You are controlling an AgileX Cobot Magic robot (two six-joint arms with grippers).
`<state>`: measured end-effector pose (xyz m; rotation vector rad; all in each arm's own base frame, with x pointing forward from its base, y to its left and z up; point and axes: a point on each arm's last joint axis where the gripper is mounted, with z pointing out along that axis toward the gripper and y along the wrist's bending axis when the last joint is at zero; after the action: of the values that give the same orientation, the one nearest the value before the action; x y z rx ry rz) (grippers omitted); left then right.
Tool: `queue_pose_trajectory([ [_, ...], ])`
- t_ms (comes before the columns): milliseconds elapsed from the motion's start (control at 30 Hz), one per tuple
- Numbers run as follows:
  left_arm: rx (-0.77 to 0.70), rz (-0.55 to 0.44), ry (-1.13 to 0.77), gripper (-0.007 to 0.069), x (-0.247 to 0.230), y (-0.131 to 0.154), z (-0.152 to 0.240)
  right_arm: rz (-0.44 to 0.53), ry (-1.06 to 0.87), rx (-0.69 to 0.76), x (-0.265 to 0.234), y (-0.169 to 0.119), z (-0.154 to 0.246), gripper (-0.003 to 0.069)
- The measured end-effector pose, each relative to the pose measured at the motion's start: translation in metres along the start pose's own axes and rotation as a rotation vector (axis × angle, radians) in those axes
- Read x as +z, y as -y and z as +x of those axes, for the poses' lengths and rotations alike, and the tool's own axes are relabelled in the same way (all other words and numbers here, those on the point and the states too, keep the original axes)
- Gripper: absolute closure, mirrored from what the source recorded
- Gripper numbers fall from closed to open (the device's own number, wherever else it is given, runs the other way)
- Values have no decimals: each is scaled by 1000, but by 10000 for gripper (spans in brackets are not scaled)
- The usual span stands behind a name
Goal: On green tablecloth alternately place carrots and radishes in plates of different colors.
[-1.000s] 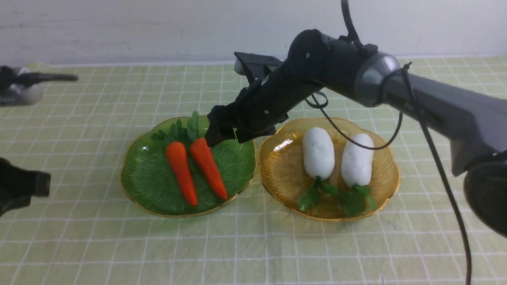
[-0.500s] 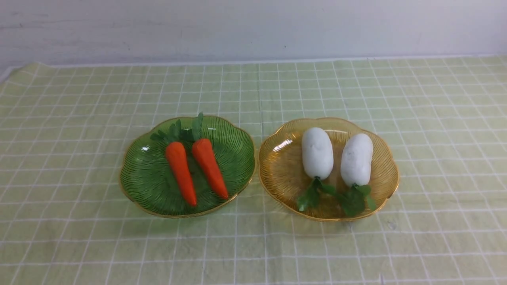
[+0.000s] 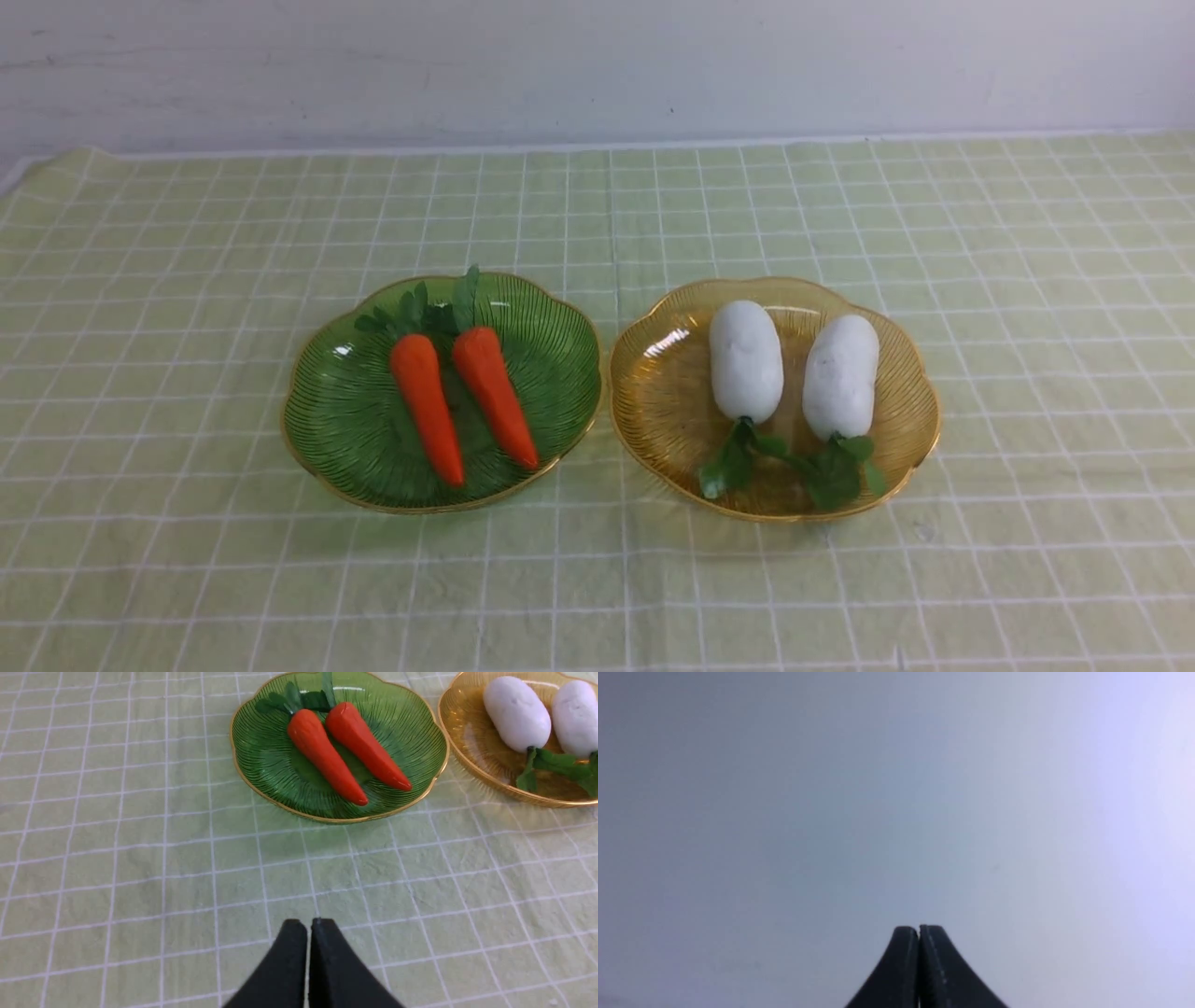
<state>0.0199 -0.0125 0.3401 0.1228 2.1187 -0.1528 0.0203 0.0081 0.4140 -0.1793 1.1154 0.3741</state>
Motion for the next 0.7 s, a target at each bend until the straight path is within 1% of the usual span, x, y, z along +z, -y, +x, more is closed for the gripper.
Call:
queue_pose_trajectory([
  [33,-3,7,5,634,-1,1,0,-2,70,1,-22,1,10,673],
  [100,-5,11,10,634,-1,1,1,-4,129,3,-47,2,29,673],
  [200,-10,21,18,634,-2,2,3,-2,100,3,-48,2,45,673],
  [300,-8,20,29,634,-2,2,6,-1,73,-1,-48,3,49,673],
  [533,-4,34,185,634,-14,5,36,1,33,-36,-48,3,53,673],
  [600,-1,36,242,634,-20,6,41,1,33,-38,-48,3,53,673],
  [700,1,38,273,634,-24,7,45,1,29,-39,-47,3,54,673],
])
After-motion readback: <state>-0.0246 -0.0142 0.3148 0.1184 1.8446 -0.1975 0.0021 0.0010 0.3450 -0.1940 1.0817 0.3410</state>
